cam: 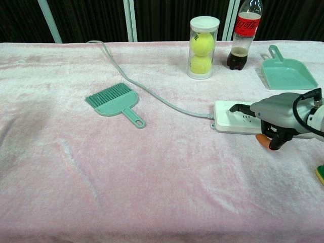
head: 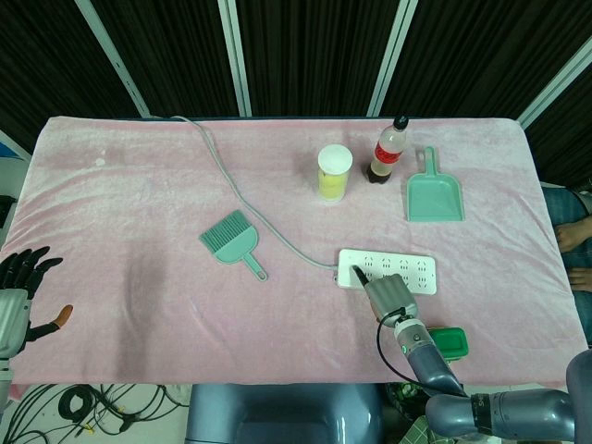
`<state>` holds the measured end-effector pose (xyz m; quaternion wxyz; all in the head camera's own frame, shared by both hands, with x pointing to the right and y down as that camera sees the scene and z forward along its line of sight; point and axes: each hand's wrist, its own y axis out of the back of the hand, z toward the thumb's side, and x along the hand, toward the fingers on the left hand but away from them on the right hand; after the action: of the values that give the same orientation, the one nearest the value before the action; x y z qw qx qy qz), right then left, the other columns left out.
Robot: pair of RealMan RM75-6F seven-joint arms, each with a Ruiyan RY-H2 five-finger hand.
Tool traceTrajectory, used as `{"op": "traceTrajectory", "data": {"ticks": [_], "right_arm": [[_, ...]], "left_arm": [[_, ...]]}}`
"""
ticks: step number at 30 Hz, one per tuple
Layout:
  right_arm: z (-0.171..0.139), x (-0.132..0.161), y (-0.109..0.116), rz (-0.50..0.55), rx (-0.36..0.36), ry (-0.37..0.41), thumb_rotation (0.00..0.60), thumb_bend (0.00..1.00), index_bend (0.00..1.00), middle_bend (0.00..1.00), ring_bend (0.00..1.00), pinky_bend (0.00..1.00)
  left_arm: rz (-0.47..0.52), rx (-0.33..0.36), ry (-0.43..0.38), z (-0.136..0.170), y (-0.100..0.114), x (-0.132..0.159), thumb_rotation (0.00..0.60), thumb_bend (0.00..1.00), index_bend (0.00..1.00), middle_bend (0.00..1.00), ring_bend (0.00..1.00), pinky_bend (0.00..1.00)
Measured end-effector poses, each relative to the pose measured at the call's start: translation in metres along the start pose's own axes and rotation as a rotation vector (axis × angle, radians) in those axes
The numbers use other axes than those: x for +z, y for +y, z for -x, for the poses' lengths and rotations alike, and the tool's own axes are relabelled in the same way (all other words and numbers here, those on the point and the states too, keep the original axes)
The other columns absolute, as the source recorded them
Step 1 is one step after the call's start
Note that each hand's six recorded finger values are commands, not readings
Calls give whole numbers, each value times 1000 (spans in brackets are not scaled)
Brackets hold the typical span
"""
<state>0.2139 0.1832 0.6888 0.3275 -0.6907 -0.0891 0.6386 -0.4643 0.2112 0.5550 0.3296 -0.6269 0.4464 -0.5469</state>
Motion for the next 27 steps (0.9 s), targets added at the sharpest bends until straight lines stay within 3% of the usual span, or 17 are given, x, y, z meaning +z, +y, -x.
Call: {"op": "traceTrajectory", "data": {"ticks": [3,11,17,23,27], "right_arm": [[1,0,-1,-7,8,-4,600,566,194,920,1000,1000],[1,-1,-3,-22,28,-10,600,566,502,920,1000,1000],[2,0,-6,-38,45,-13,600,566,624,920,1000,1000],[2,1,-9,-59,63,-16,600,566,693,920,1000,1000],[2,3,-10,-72,71,-15,600,566,635,920,1000,1000]], "left_arm": [[1,0,1,0,0,0,600,260,189,79,23,0],[1,-1,0,0,0,0,600,260,189,79,23,0],[1,-1,-1,0,0,0,600,260,189,79,23,0],[1,-2,-2,0,0,0,600,260,189,79,23,0],[2,-1,-3,0,1,0,600,260,189,79,23,0]]}}
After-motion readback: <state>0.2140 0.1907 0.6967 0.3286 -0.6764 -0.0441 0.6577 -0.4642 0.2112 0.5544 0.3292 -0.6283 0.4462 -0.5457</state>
